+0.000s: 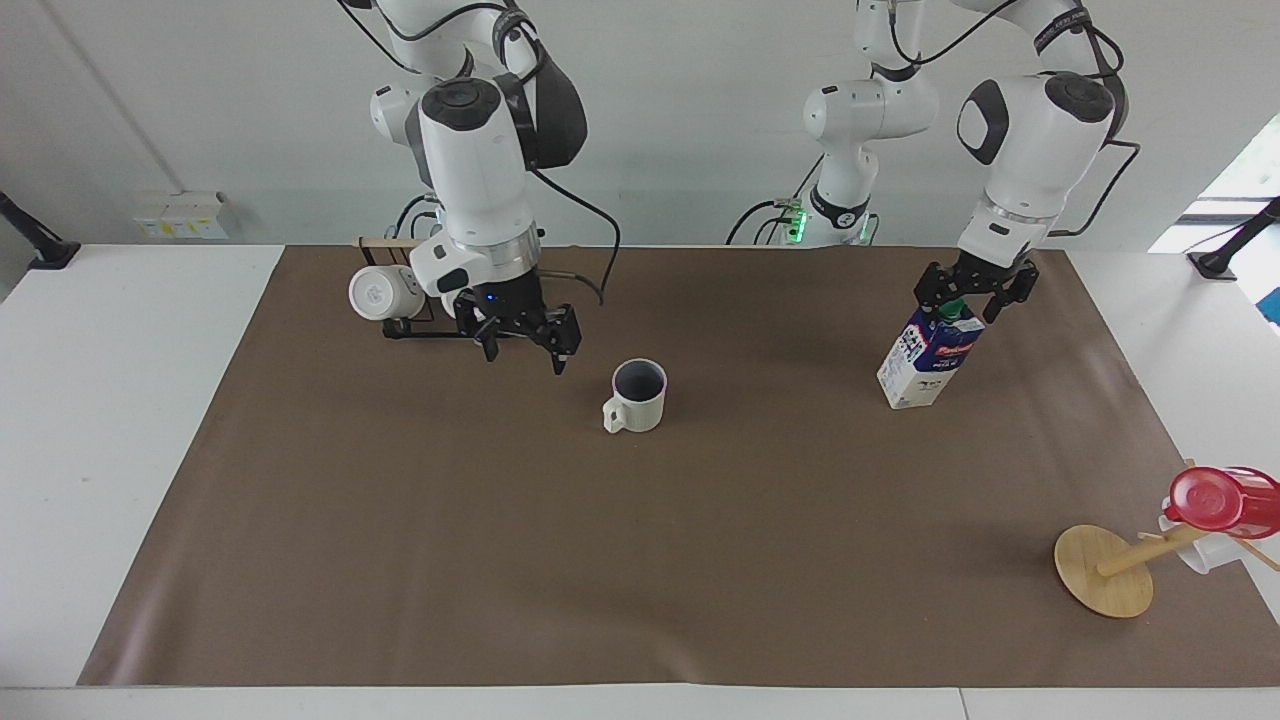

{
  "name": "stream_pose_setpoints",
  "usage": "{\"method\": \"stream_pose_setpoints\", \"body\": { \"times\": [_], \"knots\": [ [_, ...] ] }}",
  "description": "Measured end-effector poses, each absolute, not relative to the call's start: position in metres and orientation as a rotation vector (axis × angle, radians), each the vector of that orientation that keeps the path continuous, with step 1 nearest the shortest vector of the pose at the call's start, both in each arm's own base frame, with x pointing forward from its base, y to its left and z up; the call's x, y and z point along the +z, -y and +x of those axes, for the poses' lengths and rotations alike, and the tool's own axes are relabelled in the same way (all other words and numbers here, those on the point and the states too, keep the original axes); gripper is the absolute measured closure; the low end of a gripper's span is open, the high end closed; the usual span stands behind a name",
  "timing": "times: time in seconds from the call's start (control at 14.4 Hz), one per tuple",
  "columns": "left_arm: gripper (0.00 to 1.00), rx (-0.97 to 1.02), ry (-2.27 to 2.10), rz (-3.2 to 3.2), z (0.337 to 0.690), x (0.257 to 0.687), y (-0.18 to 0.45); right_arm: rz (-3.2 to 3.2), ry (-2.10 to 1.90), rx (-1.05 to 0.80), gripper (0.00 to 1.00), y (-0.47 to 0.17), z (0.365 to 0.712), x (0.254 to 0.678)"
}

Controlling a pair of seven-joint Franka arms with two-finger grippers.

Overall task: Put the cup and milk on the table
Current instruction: 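Lower the mug at center while the left gripper grasps the carton, then retract the right gripper while the left gripper lifts the carton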

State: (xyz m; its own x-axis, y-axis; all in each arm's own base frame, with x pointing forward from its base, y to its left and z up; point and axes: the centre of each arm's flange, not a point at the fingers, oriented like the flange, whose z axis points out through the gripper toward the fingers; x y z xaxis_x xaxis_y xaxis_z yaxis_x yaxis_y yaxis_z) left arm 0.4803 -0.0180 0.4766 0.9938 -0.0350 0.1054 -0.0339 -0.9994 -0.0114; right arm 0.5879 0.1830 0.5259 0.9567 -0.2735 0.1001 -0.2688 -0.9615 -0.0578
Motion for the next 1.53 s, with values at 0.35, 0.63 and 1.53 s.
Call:
{"method": "stream_pose_setpoints", "body": {
  "times": [0.35, 0.63, 1.53],
  "knots": [
    [0.0, -0.168, -0.034, -3.127, 0.476, 0.459, 0.018, -3.116, -0.367, -0.009, 0.0, -0.082, 0.573, 0.556],
    [0.04, -0.165, 0.002, -3.128, 0.475, 0.457, 0.021, -3.126, -0.315, 0.084, 0.0, -0.02, 0.561, 0.567],
    [0.48, -0.2, 0.079, -3.136, 0.481, 0.49, 0.058, -3.123, -0.243, -0.043, 0.0, 0.041, 0.543, 0.626]
  ]
}}
